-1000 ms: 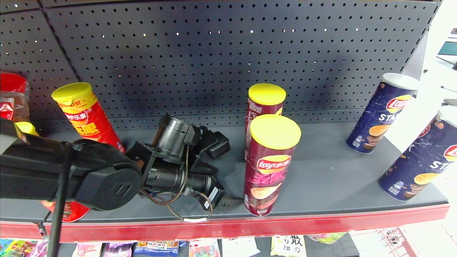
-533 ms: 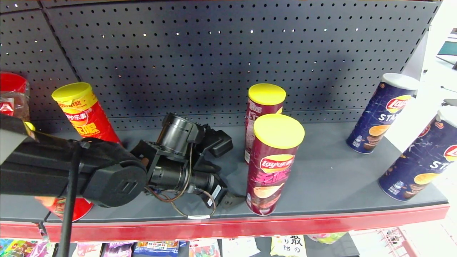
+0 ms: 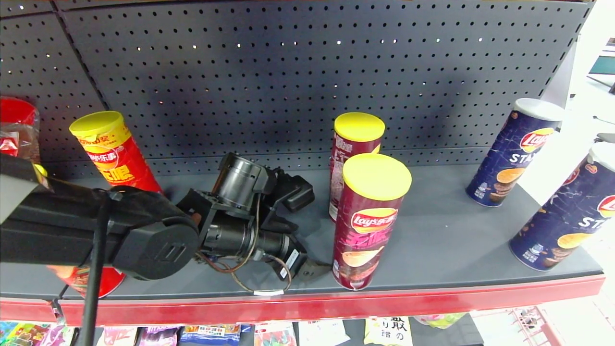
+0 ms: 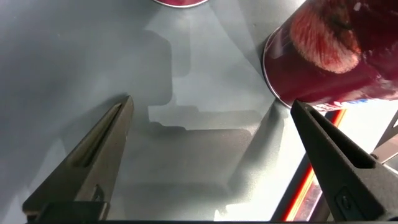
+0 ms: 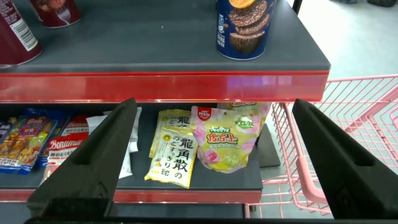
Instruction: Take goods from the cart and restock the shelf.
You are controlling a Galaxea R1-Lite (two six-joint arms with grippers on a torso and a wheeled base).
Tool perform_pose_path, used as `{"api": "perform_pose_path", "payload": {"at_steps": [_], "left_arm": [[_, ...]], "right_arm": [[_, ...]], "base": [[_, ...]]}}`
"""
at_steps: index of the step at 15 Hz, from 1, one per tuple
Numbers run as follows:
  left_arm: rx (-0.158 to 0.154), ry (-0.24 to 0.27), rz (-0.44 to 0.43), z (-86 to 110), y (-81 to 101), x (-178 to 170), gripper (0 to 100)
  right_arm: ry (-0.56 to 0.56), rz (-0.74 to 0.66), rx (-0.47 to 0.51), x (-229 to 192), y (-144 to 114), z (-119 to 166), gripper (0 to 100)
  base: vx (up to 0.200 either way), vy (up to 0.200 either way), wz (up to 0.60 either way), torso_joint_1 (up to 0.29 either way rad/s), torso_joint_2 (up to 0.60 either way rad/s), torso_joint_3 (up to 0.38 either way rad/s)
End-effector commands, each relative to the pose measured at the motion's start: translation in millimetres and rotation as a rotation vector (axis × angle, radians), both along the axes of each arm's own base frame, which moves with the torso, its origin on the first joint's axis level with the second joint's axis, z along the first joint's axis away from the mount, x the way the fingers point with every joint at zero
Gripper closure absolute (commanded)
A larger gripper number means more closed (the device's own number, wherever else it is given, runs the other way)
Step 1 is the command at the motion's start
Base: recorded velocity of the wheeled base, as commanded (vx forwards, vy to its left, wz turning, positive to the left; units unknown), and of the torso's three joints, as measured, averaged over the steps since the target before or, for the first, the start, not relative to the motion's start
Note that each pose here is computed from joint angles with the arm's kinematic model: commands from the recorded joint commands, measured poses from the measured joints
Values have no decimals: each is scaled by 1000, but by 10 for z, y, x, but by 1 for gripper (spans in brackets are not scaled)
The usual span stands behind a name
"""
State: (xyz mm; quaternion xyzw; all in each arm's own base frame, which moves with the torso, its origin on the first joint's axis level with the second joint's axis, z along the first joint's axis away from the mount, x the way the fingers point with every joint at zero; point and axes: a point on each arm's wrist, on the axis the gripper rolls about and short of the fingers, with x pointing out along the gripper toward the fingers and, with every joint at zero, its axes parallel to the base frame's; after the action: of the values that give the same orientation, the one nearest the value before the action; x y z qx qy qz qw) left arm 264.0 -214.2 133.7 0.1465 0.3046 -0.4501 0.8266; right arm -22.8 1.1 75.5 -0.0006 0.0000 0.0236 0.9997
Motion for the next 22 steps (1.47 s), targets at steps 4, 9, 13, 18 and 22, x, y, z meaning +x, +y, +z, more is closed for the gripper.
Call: {"api": "perform_pose_path", "payload": {"at_steps": [4,9,13,18,22], "left_arm": [[-4,-4,-3,22,-5,-10,0],[-1,-2,0,16,4,-13,0],[-5,-9,25,89,186,-117,0],[-74,-90,98,438,823,-708,0],[-171,-222,139,621,1419,-1591,0]], "right_arm": [[2,0,0,1,0,0,0],[2,0,0,1,0,0,0],[2,0,0,1,0,0,0],[2,0,0,1,0,0,0],[2,0,0,1,0,0,0]], "base": [[0,0,0,0,0,0],[0,0,0,0,0,0],[0,0,0,0,0,0],[0,0,0,0,0,0],[0,0,0,0,0,0]]}}
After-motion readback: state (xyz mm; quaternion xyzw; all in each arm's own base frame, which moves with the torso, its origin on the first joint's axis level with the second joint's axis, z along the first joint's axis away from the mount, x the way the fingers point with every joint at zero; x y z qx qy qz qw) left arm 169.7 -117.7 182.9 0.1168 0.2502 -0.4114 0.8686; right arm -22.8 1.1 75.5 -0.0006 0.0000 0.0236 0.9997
